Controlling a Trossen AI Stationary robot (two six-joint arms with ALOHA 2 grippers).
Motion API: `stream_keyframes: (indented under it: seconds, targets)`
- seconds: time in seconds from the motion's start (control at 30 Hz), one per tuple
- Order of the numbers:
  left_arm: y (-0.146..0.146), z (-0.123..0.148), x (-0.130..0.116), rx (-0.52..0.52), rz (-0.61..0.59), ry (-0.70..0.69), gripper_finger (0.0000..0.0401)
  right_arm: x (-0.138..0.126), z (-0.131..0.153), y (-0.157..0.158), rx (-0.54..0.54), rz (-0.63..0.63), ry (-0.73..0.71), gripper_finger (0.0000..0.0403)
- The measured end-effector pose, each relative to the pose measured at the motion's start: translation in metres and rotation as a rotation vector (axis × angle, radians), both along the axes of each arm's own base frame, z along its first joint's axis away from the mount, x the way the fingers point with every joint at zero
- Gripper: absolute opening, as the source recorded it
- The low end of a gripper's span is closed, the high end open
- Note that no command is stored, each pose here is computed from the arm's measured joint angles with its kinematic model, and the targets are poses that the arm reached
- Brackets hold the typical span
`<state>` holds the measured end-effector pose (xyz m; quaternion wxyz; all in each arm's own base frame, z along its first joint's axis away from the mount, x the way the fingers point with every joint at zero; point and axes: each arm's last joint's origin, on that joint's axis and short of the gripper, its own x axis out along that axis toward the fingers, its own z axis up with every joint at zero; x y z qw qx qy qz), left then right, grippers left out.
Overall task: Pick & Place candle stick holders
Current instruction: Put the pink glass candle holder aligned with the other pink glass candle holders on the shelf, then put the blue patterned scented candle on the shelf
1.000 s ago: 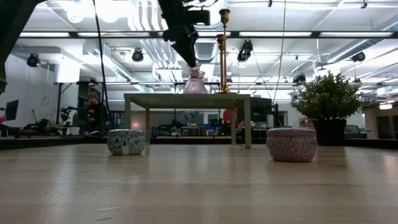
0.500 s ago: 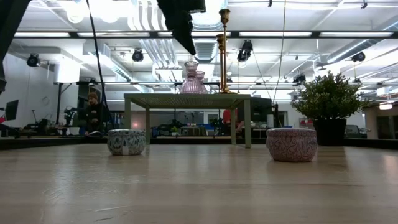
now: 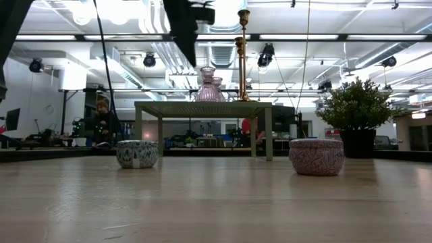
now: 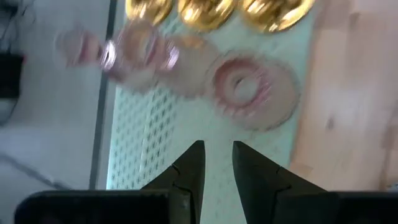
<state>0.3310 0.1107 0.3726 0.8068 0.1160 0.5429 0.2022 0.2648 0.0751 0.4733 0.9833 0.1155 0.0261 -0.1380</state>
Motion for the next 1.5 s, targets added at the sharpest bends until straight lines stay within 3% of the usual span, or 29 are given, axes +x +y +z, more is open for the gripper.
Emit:
stream_keyframes:
  seconds: [0.43,0.67,1.2,1.37,1.5]
  targets:
    - [0.009,-0.044,0.009,-0.13,0.011,-0.023,0.0069,0.0,0.0,0.0,-0.011,0.0,0.003,0.0052]
    - [0.012,-0.04,0.017,-0.1,0.011,-0.122,0.0067,0.0,0.0,0.0,-0.011,0.0,0.003,0.0052]
    - [0.013,-0.037,0.019,-0.09,0.01,-0.152,0.0068,0.0,0.0,0.0,-0.017,-0.001,0.005,0.0052]
    - [0.006,-0.031,0.006,-0.167,0.001,-0.123,0.0068,0.0,-0.001,0.0,-0.016,-0.001,0.009,0.0052]
    - [-0.007,-0.013,-0.008,-0.264,-0.011,-0.2,0.0068,0.0,-0.001,0.0,-0.015,-0.001,0.013,0.0052]
